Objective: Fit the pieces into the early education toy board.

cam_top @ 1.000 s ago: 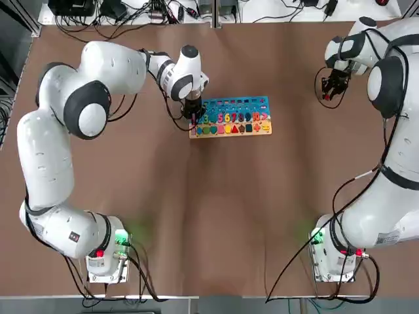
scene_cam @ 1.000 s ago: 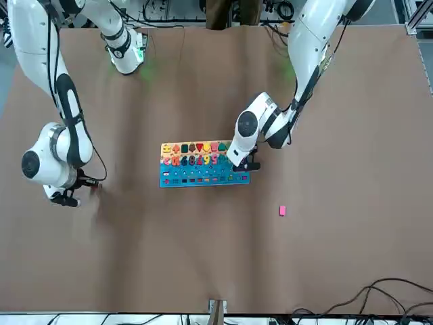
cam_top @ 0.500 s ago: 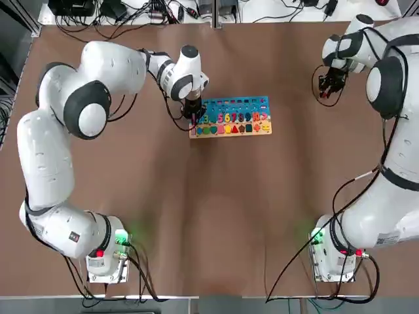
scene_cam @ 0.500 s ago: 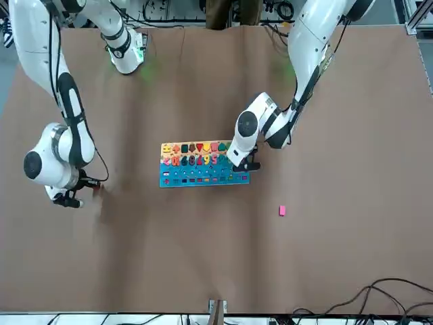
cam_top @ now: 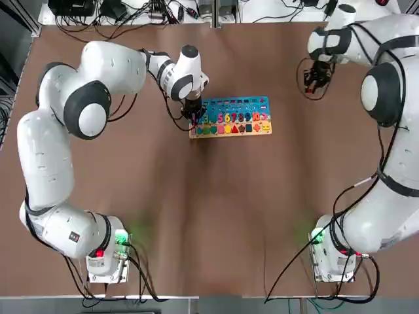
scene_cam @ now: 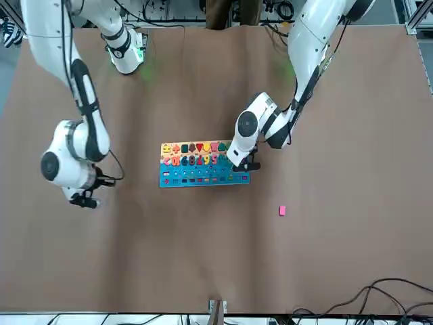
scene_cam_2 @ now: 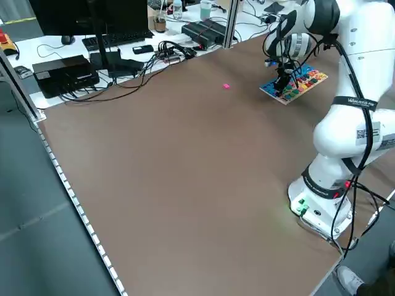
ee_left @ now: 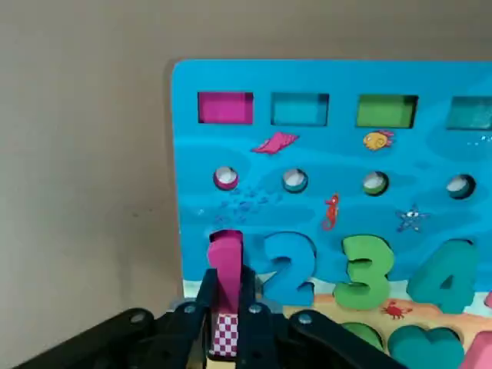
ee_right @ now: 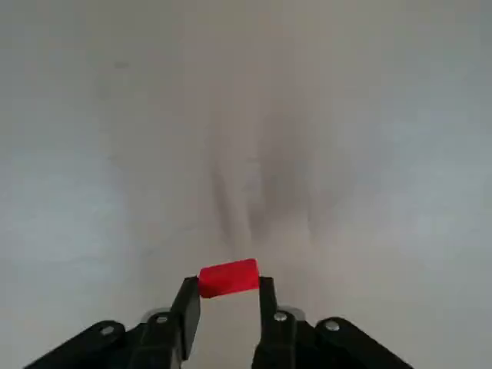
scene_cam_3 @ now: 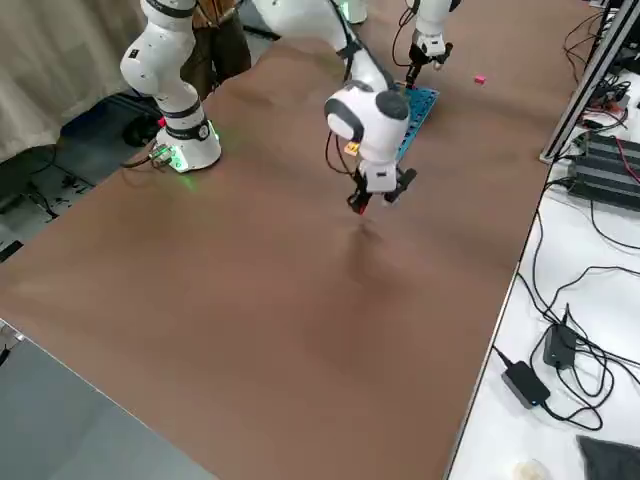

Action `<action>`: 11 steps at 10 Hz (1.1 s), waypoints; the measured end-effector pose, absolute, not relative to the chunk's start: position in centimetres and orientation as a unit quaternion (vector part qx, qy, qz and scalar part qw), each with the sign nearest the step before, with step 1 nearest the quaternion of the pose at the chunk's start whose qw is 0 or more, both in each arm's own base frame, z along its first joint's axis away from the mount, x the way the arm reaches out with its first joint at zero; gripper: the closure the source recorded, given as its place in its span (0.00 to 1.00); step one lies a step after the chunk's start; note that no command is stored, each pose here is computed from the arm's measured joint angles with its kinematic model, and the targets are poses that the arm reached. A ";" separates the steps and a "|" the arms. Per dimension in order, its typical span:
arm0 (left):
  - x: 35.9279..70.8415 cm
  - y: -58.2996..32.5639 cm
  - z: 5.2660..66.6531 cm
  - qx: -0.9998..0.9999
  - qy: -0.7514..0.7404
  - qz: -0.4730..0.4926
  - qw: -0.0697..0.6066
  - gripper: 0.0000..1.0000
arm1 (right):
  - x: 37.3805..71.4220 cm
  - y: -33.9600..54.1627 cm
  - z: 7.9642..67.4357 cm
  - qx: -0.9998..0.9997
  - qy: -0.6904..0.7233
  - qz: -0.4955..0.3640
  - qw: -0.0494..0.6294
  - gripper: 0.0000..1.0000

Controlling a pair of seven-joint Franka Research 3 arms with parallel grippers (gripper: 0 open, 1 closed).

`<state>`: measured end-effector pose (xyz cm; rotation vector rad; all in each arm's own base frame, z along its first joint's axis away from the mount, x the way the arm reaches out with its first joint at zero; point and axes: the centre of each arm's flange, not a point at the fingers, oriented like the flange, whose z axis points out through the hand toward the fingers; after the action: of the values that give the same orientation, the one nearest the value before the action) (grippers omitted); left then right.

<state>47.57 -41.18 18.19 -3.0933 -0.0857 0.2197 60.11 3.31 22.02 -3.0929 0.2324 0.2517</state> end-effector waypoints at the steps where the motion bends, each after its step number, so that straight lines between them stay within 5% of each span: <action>1: 47.6 -41.2 18.2 -0.997 -0.028 0.071 0.020 0.86 | 60.0 6.2 22.1 -0.994 0.069 0.080 0.012 0.64; 11: 47.5 -41.2 18.2 -0.997 -0.028 0.071 0.020 0.86 | 54.4 27.3 21.0 -0.997 0.018 0.067 0.040 0.64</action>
<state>47.53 -41.20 18.20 -3.0929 -0.0866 0.2216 54.40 27.28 20.96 -3.0543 0.0555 0.2060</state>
